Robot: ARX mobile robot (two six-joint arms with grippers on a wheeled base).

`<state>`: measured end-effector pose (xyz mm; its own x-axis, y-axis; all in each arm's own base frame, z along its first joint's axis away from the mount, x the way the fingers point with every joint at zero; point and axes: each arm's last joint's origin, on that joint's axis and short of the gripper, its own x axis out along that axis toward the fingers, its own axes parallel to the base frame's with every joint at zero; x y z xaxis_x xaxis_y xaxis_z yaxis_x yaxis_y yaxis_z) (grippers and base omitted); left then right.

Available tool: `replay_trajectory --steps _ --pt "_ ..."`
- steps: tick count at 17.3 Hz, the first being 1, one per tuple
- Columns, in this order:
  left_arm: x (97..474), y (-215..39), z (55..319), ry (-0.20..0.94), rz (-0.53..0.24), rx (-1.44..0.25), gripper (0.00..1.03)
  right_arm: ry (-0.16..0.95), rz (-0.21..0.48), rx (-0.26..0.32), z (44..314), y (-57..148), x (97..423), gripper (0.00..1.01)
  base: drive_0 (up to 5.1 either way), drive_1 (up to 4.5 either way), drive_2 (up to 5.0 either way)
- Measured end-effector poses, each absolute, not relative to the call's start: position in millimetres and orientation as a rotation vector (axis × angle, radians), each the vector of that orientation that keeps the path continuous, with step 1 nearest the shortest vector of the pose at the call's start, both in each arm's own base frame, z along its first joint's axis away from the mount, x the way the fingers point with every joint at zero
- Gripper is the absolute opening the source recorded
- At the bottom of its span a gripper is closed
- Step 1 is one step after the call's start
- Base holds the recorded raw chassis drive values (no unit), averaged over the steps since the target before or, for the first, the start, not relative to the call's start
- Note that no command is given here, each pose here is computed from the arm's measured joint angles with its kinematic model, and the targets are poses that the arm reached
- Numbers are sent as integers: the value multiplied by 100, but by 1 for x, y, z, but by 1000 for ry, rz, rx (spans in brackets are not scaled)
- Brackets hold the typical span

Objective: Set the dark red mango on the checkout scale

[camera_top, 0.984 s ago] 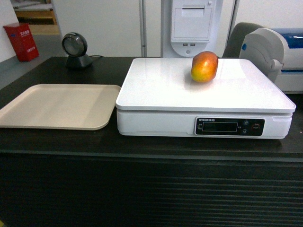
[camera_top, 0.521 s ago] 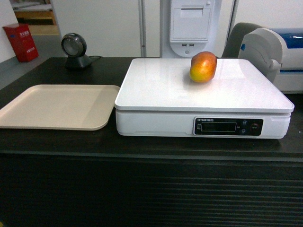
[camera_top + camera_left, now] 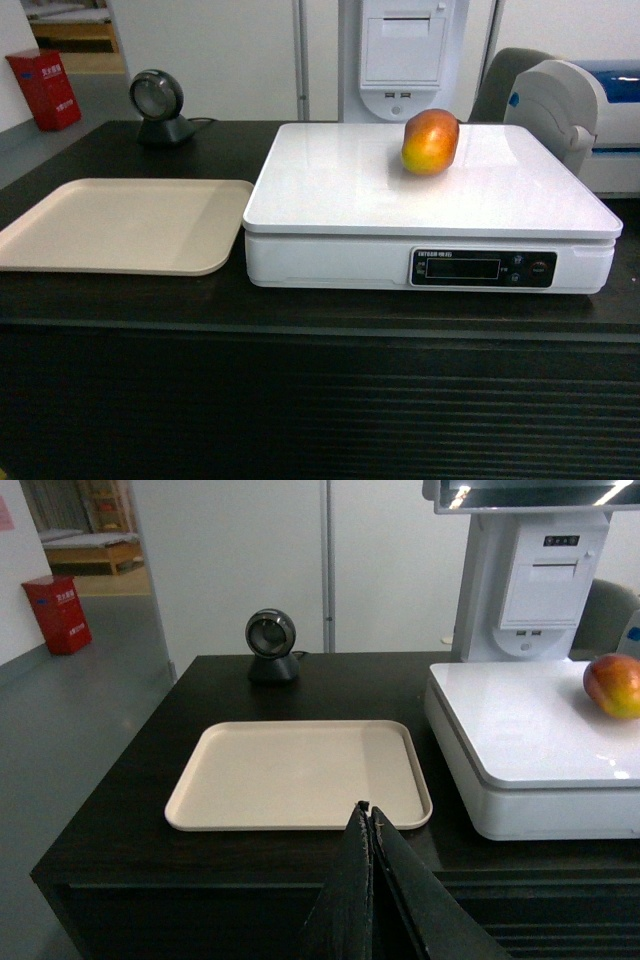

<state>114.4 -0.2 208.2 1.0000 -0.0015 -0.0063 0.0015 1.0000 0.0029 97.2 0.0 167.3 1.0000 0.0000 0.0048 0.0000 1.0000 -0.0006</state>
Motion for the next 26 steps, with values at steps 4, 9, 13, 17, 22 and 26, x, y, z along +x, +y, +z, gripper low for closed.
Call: replay_trajectory --steps 4,9,13,17,22,26 --pt "111 0 200 -1 -2 3 2 -5 0 -1 167 0 97 98 0 0 0" --pt "109 0 189 -1 -2 3 2 -5 0 -1 167 0 97 98 0 0 0" --pt "97 0 178 4 -2 3 2 -4 0 -1 167 0 97 98 0 0 0" --pt "98 0 177 2 -2 3 2 -4 0 -1 167 0 97 98 0 0 0" --pt "98 0 166 5 -1 2 2 -5 0 -1 167 0 97 98 0 0 0" --pt "98 0 166 2 -2 2 2 -4 0 -1 167 0 97 98 0 0 0"
